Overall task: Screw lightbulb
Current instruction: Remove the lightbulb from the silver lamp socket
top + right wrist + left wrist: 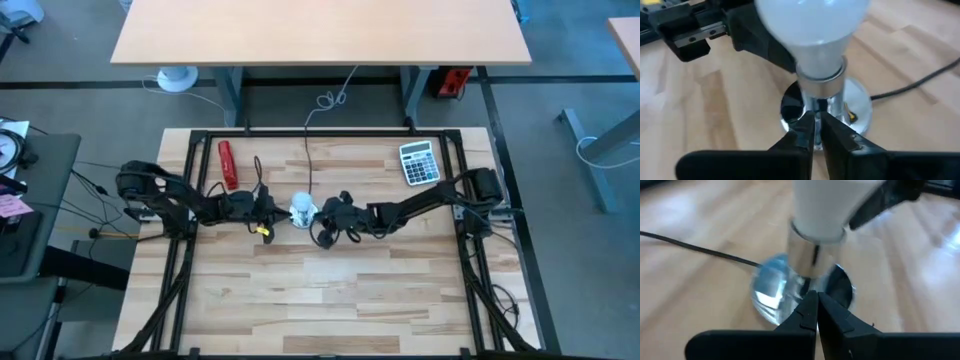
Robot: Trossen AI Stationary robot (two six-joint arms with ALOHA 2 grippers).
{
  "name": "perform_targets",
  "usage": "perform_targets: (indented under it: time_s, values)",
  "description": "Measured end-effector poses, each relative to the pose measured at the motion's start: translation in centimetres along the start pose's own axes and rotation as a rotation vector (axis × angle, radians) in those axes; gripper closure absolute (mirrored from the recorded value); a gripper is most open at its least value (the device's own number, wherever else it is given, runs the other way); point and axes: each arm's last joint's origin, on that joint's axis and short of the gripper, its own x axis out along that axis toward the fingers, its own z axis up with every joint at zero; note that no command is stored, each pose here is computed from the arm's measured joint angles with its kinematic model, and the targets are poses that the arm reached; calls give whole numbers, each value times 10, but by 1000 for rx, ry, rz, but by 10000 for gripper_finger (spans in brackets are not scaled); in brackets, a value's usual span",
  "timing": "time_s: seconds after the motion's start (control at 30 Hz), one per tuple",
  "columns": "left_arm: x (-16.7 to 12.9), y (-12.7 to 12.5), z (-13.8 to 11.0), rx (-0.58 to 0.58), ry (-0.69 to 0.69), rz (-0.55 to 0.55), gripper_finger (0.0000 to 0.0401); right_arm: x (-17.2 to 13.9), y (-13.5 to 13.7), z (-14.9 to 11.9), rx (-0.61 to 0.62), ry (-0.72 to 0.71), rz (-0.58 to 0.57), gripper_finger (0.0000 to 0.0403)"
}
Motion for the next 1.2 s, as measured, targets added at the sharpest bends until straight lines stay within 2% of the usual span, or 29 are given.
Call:
perform_targets:
  time_s: [0.13,0.37,0.57,1.0,1.2]
  values:
    - [-4,8,6,27,-13,63,401,7,-20,8,-20,-6,-43,382]
    - [-2,24,2,31,22,134,401,18,-47,14,18,25,-18,390]
    - [4,30,-11,20,86,133,401,18,-49,13,20,39,10,389]
    - [14,30,-10,32,109,128,401,17,-45,11,42,62,67,391]
    - [14,29,-10,27,112,108,401,33,-47,-8,46,121,60,391]
